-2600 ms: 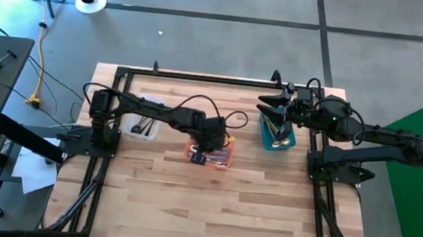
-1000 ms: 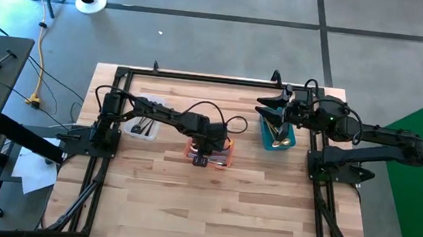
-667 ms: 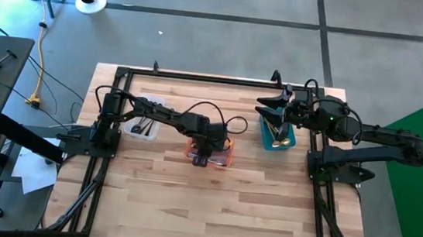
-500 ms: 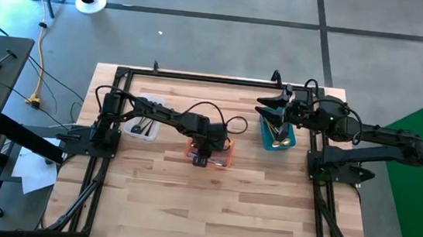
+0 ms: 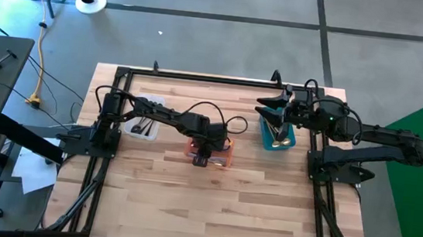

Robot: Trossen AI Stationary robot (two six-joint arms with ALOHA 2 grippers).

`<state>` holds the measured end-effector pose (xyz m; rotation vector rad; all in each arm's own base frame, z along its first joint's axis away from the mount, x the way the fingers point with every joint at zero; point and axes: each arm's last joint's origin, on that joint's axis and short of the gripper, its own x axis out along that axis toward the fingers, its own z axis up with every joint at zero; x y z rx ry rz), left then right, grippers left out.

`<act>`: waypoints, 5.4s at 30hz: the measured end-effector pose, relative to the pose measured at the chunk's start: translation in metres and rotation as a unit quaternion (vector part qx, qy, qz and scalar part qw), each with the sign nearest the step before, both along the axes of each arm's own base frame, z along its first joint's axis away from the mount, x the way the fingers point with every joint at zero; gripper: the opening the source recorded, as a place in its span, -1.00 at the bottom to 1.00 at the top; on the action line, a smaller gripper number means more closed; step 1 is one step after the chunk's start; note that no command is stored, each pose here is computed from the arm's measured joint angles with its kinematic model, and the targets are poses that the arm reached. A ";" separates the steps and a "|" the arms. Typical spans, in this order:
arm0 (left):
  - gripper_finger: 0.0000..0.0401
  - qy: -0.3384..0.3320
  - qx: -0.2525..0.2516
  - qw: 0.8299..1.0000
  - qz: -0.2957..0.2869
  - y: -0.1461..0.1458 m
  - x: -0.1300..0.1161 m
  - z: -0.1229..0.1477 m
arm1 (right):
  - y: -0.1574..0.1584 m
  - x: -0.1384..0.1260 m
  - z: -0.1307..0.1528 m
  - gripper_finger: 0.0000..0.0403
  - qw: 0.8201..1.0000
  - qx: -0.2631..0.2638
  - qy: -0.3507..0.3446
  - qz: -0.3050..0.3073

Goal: Sort silverware by color (type)
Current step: Put the violet spoon into the orange bin, then return to Home Position

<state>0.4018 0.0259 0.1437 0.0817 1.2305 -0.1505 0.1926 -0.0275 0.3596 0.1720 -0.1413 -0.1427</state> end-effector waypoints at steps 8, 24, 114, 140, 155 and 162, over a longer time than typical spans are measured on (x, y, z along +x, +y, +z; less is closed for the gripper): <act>-0.40 0.014 0.007 1.000 -0.020 0.001 0.006 0.023 | 0.000 0.000 -0.001 -0.34 1.000 0.002 0.006 0.000; -0.40 -0.004 0.007 1.000 0.017 0.028 0.001 0.110 | 0.000 0.000 -0.001 -0.34 1.000 0.002 0.006 0.000; -0.40 -0.626 -0.023 0.775 0.083 0.008 -0.202 0.205 | -0.009 0.087 0.016 -0.34 0.991 -0.079 0.102 0.038; -0.40 -0.626 -0.019 0.775 0.080 0.008 -0.202 0.205 | -0.009 0.086 0.015 -0.96 0.990 -0.078 0.105 0.047; -0.40 -0.626 -0.019 0.775 0.081 0.008 -0.202 0.205 | -0.009 0.086 0.014 -1.00 0.989 -0.079 0.112 0.049; -0.40 -0.626 -0.019 0.775 0.080 0.008 -0.202 0.205 | -0.009 0.086 0.014 -1.00 0.989 -0.081 0.112 0.047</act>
